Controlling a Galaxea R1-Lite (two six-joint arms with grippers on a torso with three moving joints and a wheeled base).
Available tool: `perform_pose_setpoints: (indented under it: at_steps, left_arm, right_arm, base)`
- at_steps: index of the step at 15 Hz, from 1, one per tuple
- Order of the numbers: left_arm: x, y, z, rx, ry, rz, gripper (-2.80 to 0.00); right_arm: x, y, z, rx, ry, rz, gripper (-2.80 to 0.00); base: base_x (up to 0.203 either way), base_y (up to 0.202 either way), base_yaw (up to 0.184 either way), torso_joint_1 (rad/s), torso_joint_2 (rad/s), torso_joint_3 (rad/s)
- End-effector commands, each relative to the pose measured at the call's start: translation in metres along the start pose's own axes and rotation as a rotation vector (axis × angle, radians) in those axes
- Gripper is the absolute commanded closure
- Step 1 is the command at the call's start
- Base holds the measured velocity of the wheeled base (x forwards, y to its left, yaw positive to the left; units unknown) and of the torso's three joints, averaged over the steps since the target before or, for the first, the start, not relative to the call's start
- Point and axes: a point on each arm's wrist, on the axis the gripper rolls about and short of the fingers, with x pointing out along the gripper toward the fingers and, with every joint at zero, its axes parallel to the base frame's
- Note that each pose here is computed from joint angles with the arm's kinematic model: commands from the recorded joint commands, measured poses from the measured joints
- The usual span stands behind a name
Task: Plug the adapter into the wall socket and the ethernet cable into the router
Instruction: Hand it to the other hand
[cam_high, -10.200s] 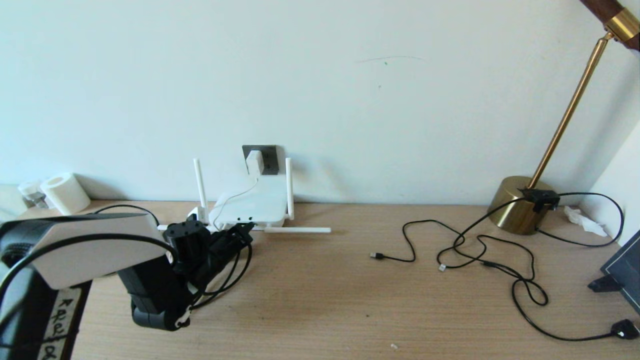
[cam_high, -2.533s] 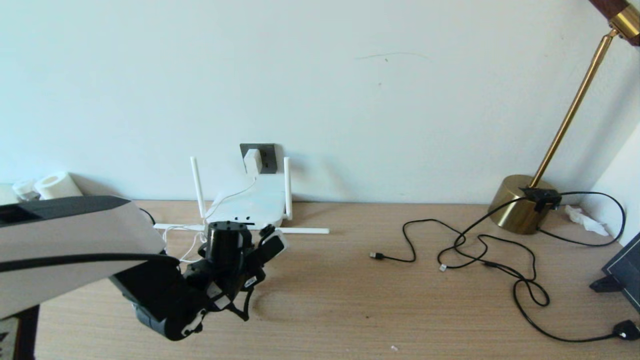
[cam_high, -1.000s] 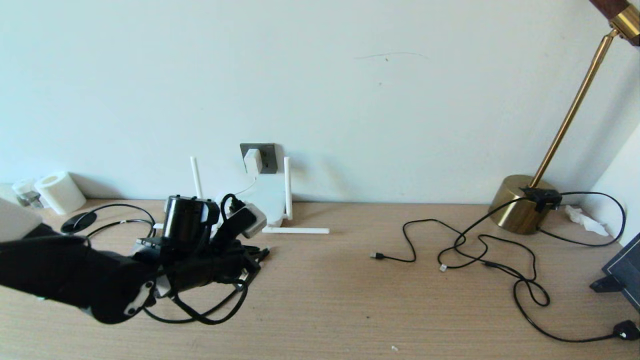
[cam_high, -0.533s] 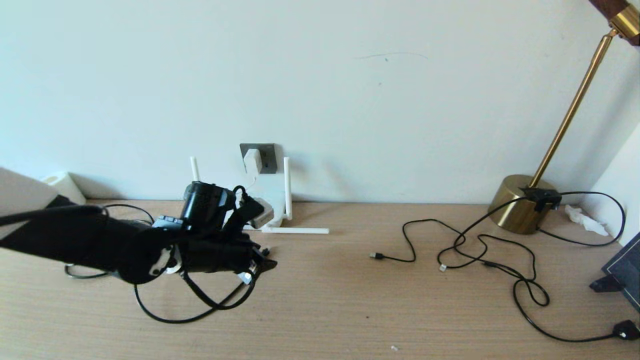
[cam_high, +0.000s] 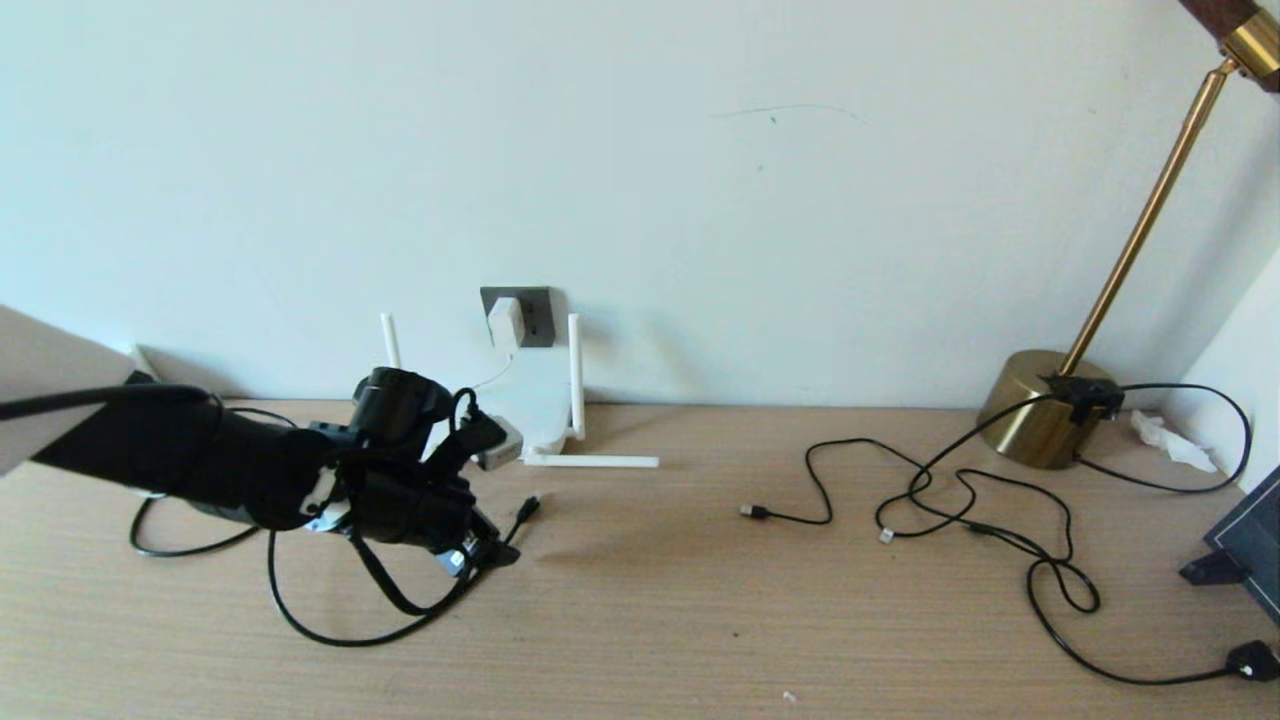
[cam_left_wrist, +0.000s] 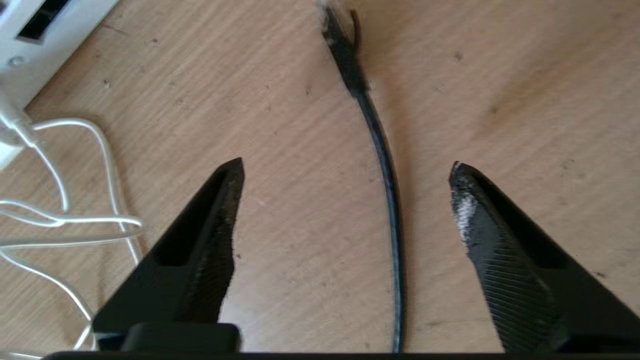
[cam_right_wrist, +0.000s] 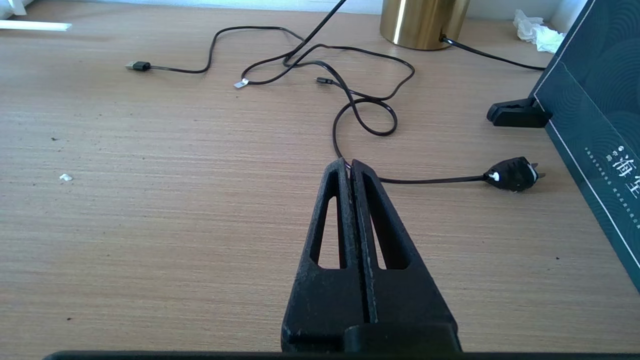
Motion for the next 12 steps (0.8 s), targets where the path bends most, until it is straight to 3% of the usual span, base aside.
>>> perform_pose_setpoints:
  at_steps: [1,8,9,10,12]
  left_arm:
    - [0.004,0.003,0.001,-0.001,-0.001,0.001,-2.8]
    - [0.027,0.001,0.002,0.006,0.025,-0.011,-2.8]
    - [0.029,0.0,0.004,0.01,0.017,-0.009,-2.07]
    - [0.031,0.0,0.005,0.012,0.011,-0.001,0.0]
    - [0.032,0.001,0.006,0.011,0.011,0.01,0.0]
  right_arm:
    - [0.0,0.0,0.0,0.0,0.002,0.001,0.0]
    - [0.0,0.0,0.0,0.0,0.002,0.001,0.0]
    - [0.0,0.0,0.0,0.0,0.002,0.001,0.0]
    - [0.0,0.0,0.0,0.0,0.002,0.001,0.0]
    - [0.0,0.0,0.0,0.0,0.001,0.001,0.0]
  base:
    - [0.0,0.0,0.0,0.0,0.0,0.0]
    - [0.0,0.0,0.0,0.0,0.0,0.0]
    - [0.0,0.0,0.0,0.0,0.0,0.0]
    - [0.0,0.0,0.0,0.0,0.0,0.0]
    - [0.0,0.0,0.0,0.0,0.0,0.0]
